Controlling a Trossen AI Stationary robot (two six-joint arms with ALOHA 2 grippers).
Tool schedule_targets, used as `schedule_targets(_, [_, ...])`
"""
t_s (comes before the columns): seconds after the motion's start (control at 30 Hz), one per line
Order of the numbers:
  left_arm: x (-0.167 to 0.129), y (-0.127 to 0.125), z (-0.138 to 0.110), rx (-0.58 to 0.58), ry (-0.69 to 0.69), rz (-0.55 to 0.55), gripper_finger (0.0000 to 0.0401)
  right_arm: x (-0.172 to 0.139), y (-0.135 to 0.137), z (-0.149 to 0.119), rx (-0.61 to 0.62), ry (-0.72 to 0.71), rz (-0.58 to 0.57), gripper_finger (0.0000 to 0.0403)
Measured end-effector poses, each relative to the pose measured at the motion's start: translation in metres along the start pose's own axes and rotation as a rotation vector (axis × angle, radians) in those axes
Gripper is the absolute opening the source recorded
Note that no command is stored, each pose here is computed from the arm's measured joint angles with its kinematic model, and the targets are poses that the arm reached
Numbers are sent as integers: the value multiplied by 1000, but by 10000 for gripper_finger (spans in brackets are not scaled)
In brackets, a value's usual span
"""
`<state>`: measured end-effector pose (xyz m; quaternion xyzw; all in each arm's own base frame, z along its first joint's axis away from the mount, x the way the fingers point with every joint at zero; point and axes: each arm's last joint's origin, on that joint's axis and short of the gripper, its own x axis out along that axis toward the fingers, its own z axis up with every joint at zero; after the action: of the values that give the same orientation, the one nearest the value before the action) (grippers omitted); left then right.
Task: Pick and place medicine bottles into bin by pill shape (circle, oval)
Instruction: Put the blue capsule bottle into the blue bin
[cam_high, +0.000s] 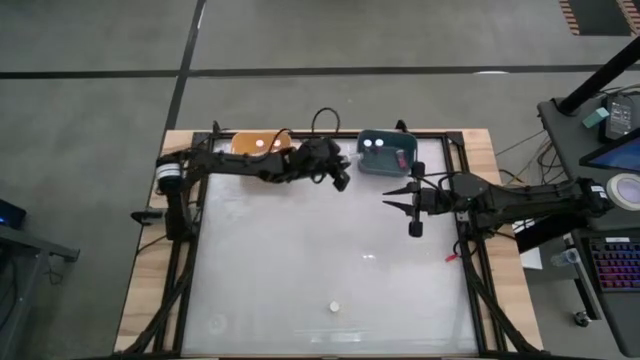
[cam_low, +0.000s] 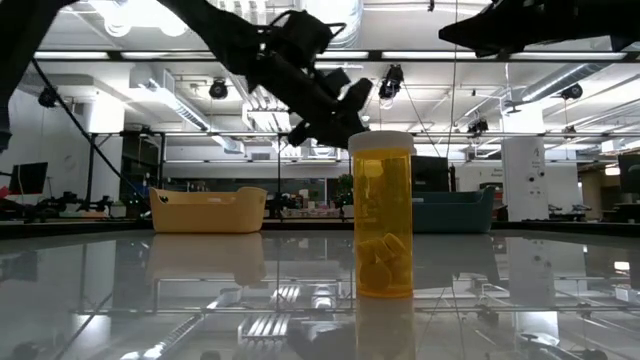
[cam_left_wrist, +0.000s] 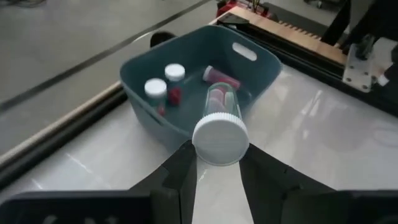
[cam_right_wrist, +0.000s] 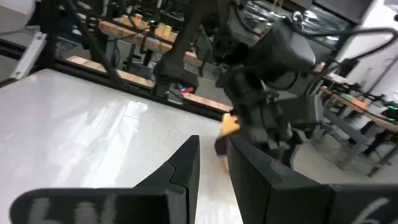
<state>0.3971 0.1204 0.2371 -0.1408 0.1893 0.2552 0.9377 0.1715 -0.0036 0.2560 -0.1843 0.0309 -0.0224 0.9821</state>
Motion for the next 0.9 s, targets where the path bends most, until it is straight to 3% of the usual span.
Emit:
schedule_targets(0.17, [21,-6,19,90,-1,1,91,0,-6,8,2,38,-76,73])
schedule_targets(0.37, [41,-11,39,172,-19,8,91,-1,-8,13,31,105,-61,73])
schedule_targets(0.67, [75,-13,25,121,53,27,91,-2,-9,17,62,134,-52,73])
schedule_targets(0.9, [75,-10,21,70,89,43,91,-2,-9,16,61,137,-51,73])
